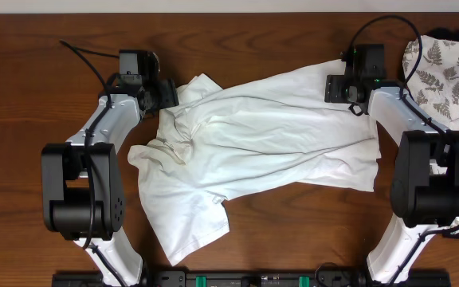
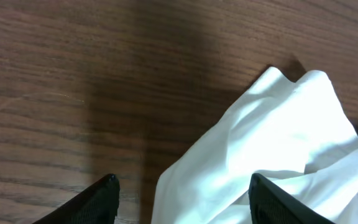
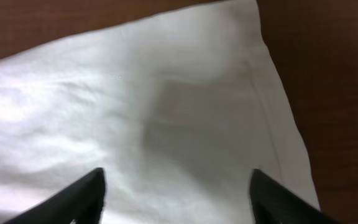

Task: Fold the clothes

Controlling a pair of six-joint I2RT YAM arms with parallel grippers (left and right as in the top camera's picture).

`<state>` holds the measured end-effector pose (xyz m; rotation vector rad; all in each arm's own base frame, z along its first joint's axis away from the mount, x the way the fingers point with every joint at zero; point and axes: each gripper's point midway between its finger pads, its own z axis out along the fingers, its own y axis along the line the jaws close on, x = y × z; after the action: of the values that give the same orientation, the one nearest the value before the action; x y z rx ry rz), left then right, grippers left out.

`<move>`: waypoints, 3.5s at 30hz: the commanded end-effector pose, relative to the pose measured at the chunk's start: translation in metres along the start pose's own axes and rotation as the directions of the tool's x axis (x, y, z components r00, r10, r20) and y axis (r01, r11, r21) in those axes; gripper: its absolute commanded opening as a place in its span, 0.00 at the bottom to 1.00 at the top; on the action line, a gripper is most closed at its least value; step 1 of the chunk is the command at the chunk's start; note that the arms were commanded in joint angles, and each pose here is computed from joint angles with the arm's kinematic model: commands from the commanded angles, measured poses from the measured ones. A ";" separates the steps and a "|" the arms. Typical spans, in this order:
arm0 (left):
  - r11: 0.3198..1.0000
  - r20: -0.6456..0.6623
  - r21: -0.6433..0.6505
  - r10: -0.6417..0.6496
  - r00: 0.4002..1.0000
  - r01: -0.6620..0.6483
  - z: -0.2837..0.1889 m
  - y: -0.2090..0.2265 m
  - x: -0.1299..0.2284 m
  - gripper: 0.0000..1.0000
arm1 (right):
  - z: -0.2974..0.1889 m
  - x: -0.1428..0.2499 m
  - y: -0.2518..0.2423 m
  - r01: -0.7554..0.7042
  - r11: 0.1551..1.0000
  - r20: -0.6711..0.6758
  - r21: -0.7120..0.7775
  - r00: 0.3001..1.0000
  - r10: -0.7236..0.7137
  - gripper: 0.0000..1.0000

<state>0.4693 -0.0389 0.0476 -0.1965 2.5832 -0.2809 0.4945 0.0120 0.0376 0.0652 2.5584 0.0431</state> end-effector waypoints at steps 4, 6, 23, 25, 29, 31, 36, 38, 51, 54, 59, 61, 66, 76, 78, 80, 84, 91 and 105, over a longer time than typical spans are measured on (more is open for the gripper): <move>1.000 0.009 0.004 0.007 1.000 -0.007 0.001 -0.001 -0.005 0.67 | 0.001 -0.010 0.004 0.001 1.000 0.037 -0.004 0.999 -0.001 0.72; 1.000 0.009 0.004 0.007 1.000 -0.007 0.001 -0.001 -0.005 0.67 | 0.000 -0.017 0.002 0.002 1.000 0.063 0.010 0.998 -0.002 0.75; 1.000 0.013 0.003 0.007 1.000 -0.007 0.001 -0.001 -0.006 0.68 | -0.004 -0.024 -0.044 0.014 0.997 0.082 -0.076 0.997 -0.008 0.70; 1.000 0.013 0.003 0.007 1.000 -0.007 0.001 -0.001 -0.006 0.68 | -0.005 -0.023 -0.054 -0.002 0.998 0.080 -0.068 0.997 0.008 0.68; 1.000 0.012 0.003 0.007 1.000 -0.007 0.001 -0.001 -0.006 0.68 | -0.005 -0.024 -0.059 0.013 0.998 0.087 -0.060 0.996 -0.008 0.67; 1.000 0.012 0.003 0.007 1.000 -0.007 0.001 -0.001 -0.005 0.68 | -0.005 -0.025 -0.055 0.031 0.997 0.094 -0.070 0.995 -0.024 0.66; 1.000 0.011 0.003 0.007 1.000 -0.007 0.001 -0.001 -0.005 0.68 | -0.005 -0.023 -0.037 0.069 0.991 0.085 -0.111 0.995 -0.059 0.62; 1.000 0.005 0.002 0.006 1.000 -0.006 0.001 -0.001 -0.004 0.68 | -0.004 -0.016 -0.029 0.083 0.989 0.059 -0.123 0.995 -0.076 0.52; 1.000 0.002 0.002 0.005 1.000 -0.005 0.001 0.000 -0.003 0.75 | 0.002 -0.014 -0.004 0.129 0.988 0.057 -0.091 0.991 -0.124 0.01; 1.000 0.002 0.002 0.005 1.000 -0.005 0.001 0.000 -0.003 0.75 | 0.011 -0.017 -0.006 0.155 0.986 0.075 -0.066 0.986 -0.150 0.01; 1.000 0.010 -0.002 0.006 1.000 -0.006 0.001 0.000 -0.005 0.75 | 0.034 -0.012 -0.007 0.155 0.986 0.083 -0.065 0.985 -0.149 0.01; 1.000 0.012 -0.004 0.007 1.000 -0.007 0.001 0.000 -0.005 0.75 | 0.041 -0.005 -0.007 0.154 0.986 0.066 -0.068 0.987 -0.150 0.01; 1.000 0.014 -0.003 0.007 1.000 -0.007 0.001 0.000 -0.006 0.74 | 0.047 0.011 -0.008 0.148 0.986 0.009 -0.073 0.989 -0.148 0.01; 1.000 -0.013 -0.029 0.003 1.000 -0.003 0.002 0.005 0.001 0.68 | 0.048 0.010 -0.009 0.148 0.986 0.013 -0.070 0.989 -0.148 0.01; 0.997 -0.019 -0.071 0.001 1.000 -0.002 0.003 0.013 0.004 0.68 | 0.048 0.009 -0.009 0.148 0.987 0.016 -0.069 0.989 -0.147 0.01; 0.995 -0.022 -0.100 0.000 1.000 -0.002 0.004 0.019 0.006 0.68 | 0.048 0.009 -0.009 0.148 0.987 0.016 -0.069 0.989 -0.147 0.01; 0.996 0.007 -0.093 0.004 1.000 -0.003 0.005 0.017 -0.002 0.55 | 0.048 0.008 -0.009 0.148 0.987 0.019 -0.068 0.989 -0.147 0.01; 0.996 0.000 -0.095 0.003 1.000 -0.003 0.006 0.018 0.001 0.34 | 0.048 0.008 -0.009 0.106 0.992 0.017 -0.069 0.994 -0.105 0.01; 0.996 -0.045 -0.086 0.000 0.999 -0.004 0.019 0.018 0.015 0.42 | 0.048 0.006 -0.013 0.107 0.993 0.023 -0.046 0.994 -0.106 0.01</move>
<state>0.4660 -0.0258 0.0274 -0.2309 2.6251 -0.1779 0.5161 0.0019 0.0020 -0.1102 2.5178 0.0809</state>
